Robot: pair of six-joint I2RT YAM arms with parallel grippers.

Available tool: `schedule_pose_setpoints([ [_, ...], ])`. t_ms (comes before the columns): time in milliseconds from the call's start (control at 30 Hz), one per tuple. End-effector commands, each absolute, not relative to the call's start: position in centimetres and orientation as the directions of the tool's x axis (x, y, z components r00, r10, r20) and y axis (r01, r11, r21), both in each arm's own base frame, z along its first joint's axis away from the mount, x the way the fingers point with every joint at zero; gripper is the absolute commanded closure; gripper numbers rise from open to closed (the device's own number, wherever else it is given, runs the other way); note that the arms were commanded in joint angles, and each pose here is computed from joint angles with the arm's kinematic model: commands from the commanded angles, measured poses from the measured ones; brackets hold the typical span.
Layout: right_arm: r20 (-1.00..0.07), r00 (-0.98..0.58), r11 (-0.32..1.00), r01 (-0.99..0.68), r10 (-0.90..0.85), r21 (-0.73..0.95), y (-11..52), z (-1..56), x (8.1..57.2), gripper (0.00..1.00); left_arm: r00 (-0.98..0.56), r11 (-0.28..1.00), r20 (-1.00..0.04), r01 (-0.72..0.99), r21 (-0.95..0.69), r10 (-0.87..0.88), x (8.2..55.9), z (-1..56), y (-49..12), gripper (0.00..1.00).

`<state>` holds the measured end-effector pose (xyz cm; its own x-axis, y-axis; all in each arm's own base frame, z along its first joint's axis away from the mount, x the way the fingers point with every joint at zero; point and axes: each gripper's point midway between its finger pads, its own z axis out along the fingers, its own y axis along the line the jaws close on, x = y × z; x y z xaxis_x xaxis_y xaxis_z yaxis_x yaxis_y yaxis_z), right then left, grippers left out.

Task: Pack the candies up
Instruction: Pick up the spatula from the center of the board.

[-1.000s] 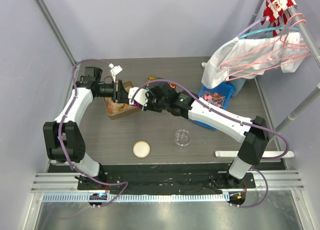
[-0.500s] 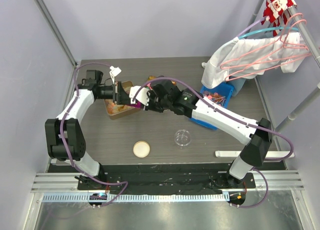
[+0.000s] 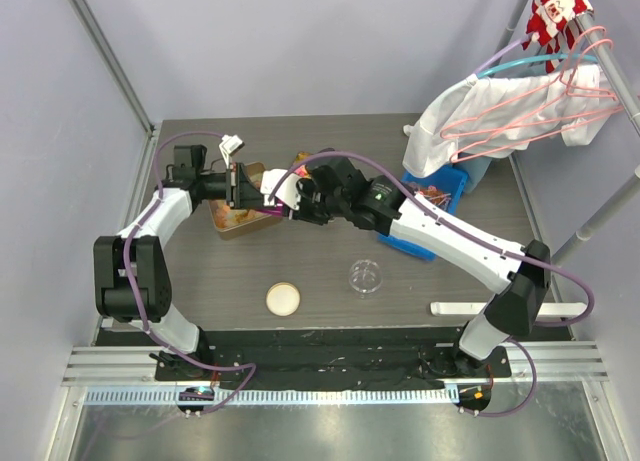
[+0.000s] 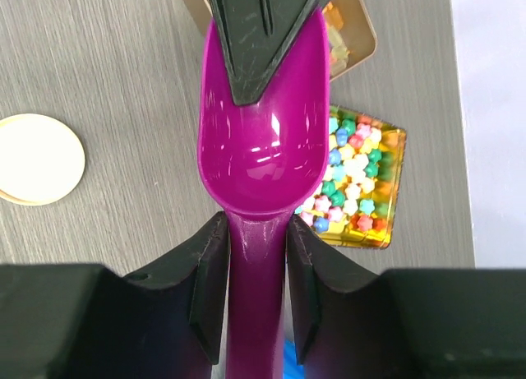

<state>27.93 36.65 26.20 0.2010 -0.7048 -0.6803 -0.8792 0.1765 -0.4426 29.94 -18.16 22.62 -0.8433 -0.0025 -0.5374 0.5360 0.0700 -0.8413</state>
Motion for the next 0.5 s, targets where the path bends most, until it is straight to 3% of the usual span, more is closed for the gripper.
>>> schedule_pose_setpoints([
  [0, -0.773, 0.308, 0.223, -0.84, -0.554, -0.495, 37.9, 33.5, 27.3, 0.61, -0.805, 0.01, -0.592, 0.593, -0.805, 0.015, 29.3, 24.1, -18.4, 1.0],
  [333, -0.743, 0.307, 0.205, -0.836, -0.595, -0.51, 37.8, 31.7, 27.9, 0.59, -0.803, -0.005, -0.596, 0.596, -0.803, 0.019, 29.2, 24.4, -18.4, 1.0],
  [467, -0.717, 0.31, 0.186, -0.833, -0.624, -0.521, 37.2, 30.9, 27.8, 0.52, -0.8, -0.007, -0.6, 0.6, -0.8, 0.015, 29.2, 24.7, -18.2, 1.0],
])
